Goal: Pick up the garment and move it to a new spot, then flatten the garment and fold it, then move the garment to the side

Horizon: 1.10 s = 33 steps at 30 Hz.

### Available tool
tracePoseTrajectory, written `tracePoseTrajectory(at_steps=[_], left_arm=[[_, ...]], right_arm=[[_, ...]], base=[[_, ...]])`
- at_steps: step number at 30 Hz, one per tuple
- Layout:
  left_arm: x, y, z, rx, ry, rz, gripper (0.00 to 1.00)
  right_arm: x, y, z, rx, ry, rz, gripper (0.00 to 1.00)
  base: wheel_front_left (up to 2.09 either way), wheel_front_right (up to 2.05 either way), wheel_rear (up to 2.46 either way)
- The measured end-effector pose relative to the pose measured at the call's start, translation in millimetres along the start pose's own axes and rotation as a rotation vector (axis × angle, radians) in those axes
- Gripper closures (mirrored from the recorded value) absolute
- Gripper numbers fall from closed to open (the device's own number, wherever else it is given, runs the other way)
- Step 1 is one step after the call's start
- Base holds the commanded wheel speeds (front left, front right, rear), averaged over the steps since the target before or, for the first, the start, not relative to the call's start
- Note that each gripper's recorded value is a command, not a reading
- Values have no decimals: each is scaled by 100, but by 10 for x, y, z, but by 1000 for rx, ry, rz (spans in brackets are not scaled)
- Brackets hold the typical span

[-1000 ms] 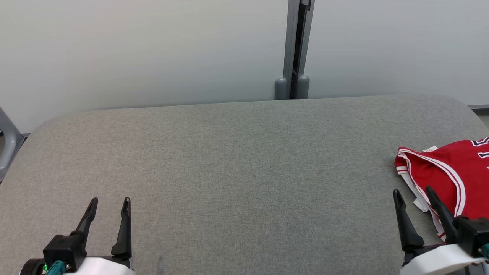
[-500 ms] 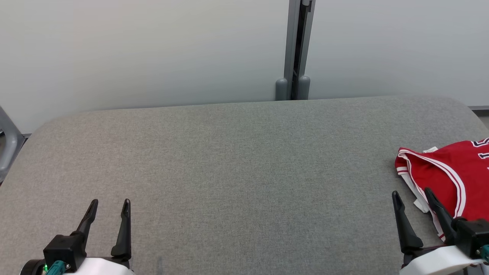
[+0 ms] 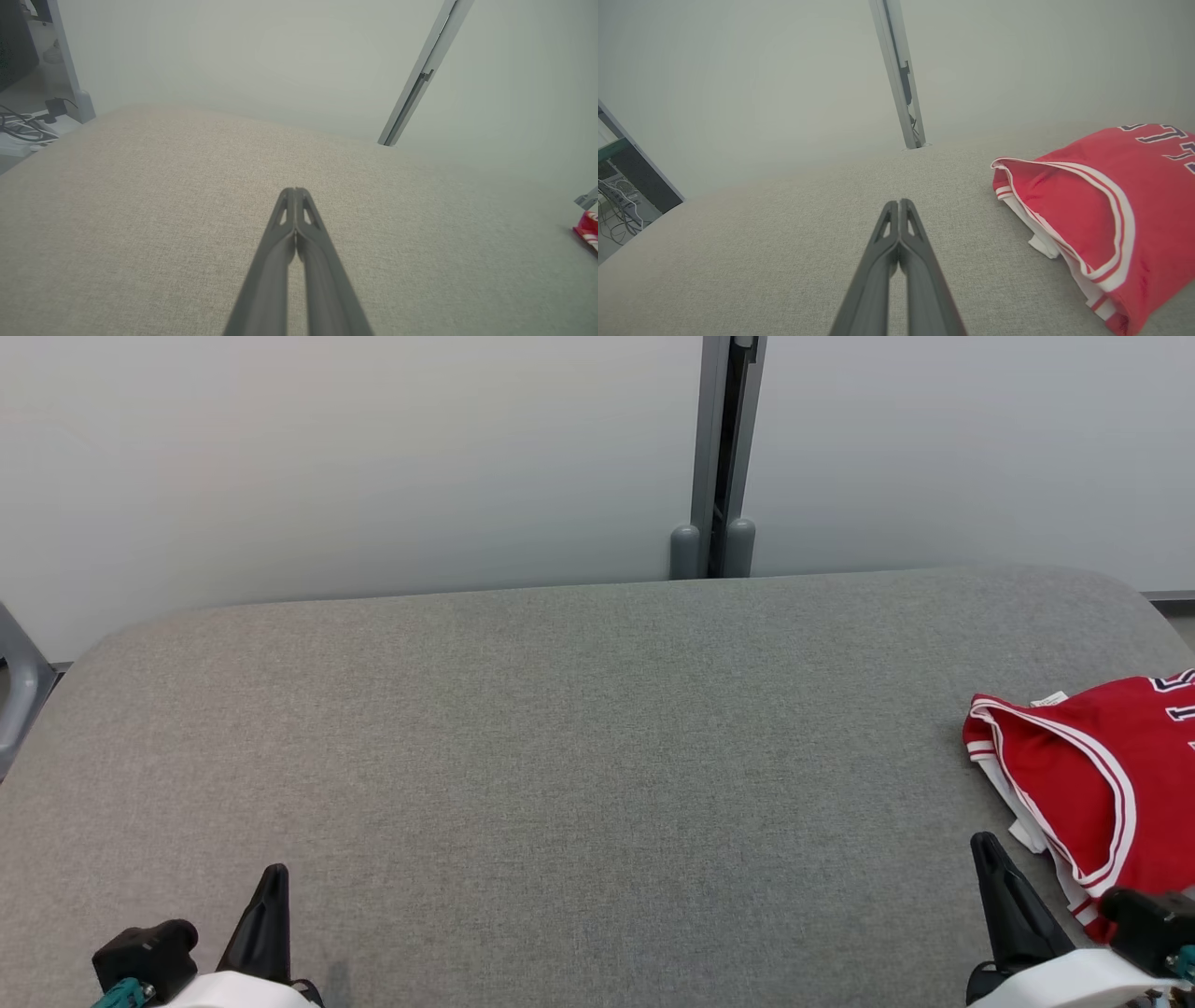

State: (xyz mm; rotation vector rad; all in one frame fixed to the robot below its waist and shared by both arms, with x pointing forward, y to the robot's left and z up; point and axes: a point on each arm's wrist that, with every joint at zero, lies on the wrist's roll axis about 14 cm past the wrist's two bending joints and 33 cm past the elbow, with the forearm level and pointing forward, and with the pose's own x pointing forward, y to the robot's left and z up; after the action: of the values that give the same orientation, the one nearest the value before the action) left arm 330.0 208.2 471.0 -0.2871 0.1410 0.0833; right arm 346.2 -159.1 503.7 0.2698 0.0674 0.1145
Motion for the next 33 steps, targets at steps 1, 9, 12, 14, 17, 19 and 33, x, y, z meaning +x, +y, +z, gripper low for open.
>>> tracePoseTrajectory(at_steps=[1, 9, 12, 14, 17, 19, 33], left_arm=[[9, 12, 1, -17, 4, 5, 100], [83, 74, 13, -155, 27, 25, 100], [116, 67, 28, -206, 30, 23, 100], [128, 81, 26, -239, 35, 27, 100], [158, 92, 49, -284, 36, 29, 100], [169, 97, 47, -316, 40, 29, 100], [274, 115, 97, -529, 49, 22, 100]], right_arm=[[8, 0, 1, 18, -1, 0, 100], [73, 7, 15, 164, -14, 3, 100], [93, 7, 12, 215, -16, 4, 100], [108, 9, 19, 250, -20, 4, 100], [131, 14, 31, 297, -26, 7, 100], [142, 10, 24, 329, -26, 5, 100], [244, 18, 61, 541, -47, 11, 100]], base=[[0, 0, 0], [0, 0, 0], [0, 0, 0], [0, 0, 0], [0, 0, 0], [0, 0, 0], [0, 0, 0]])
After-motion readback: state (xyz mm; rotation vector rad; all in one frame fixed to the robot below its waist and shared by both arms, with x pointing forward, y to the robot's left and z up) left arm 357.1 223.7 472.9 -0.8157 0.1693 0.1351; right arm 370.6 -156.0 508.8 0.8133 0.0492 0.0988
